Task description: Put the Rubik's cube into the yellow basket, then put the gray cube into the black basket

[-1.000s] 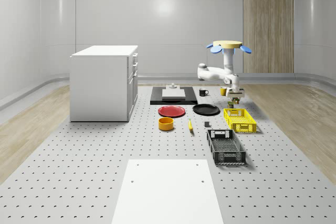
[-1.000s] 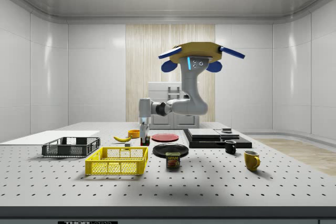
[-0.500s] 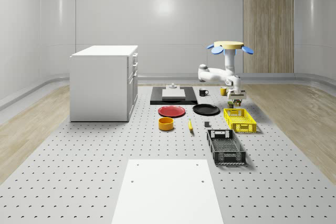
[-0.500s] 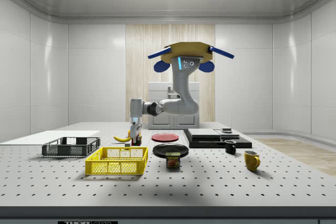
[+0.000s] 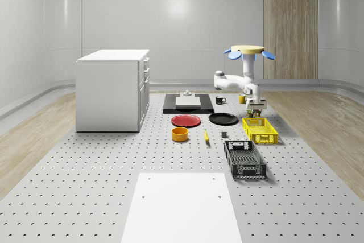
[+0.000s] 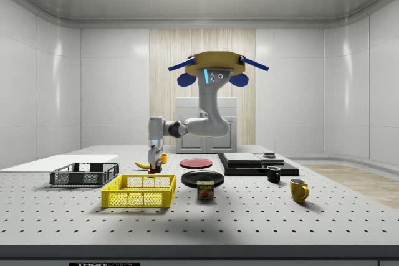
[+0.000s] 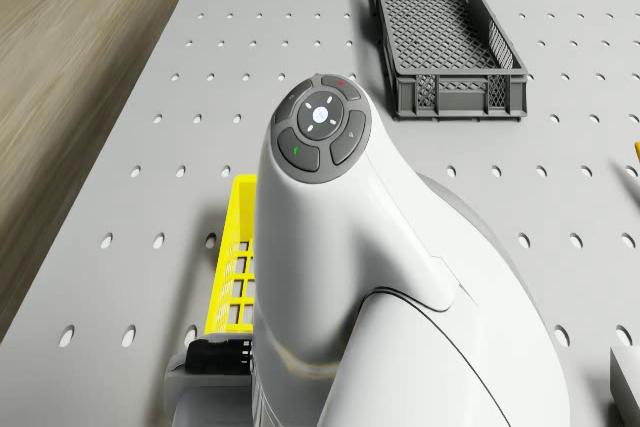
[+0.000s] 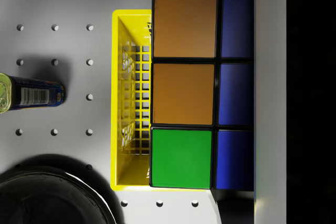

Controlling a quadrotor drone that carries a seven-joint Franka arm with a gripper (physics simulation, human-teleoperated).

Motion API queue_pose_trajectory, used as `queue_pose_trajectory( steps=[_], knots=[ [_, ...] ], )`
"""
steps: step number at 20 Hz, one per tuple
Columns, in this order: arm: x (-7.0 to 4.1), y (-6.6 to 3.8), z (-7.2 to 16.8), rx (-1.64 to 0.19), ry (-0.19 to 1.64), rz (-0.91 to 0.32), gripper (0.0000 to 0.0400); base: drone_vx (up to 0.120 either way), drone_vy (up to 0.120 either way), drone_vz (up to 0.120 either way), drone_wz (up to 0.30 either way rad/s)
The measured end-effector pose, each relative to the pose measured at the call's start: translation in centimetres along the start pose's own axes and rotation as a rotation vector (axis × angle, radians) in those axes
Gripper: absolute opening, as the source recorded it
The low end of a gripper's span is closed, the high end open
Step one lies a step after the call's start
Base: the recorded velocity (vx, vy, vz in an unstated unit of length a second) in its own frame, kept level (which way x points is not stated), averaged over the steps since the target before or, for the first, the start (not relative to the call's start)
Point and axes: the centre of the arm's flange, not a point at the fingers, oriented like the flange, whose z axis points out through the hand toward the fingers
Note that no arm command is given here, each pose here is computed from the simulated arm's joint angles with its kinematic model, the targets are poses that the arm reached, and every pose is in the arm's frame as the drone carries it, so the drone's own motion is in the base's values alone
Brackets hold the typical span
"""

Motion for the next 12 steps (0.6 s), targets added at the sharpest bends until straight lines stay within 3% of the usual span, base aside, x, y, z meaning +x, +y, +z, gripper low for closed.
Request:
queue_pose_trajectory(
  steps=[5, 12],
  knots=[
    [0.0, 0.0, 0.0, 0.0, 0.0, 0.0, 0.0321, 0.0, 0.0, -0.12, 0.0],
    [0.0, 0.0, 2.2, 0.0, 0.0, 0.0, 0.0321, 0.0, 0.0, -0.006, 0.0]
  ],
)
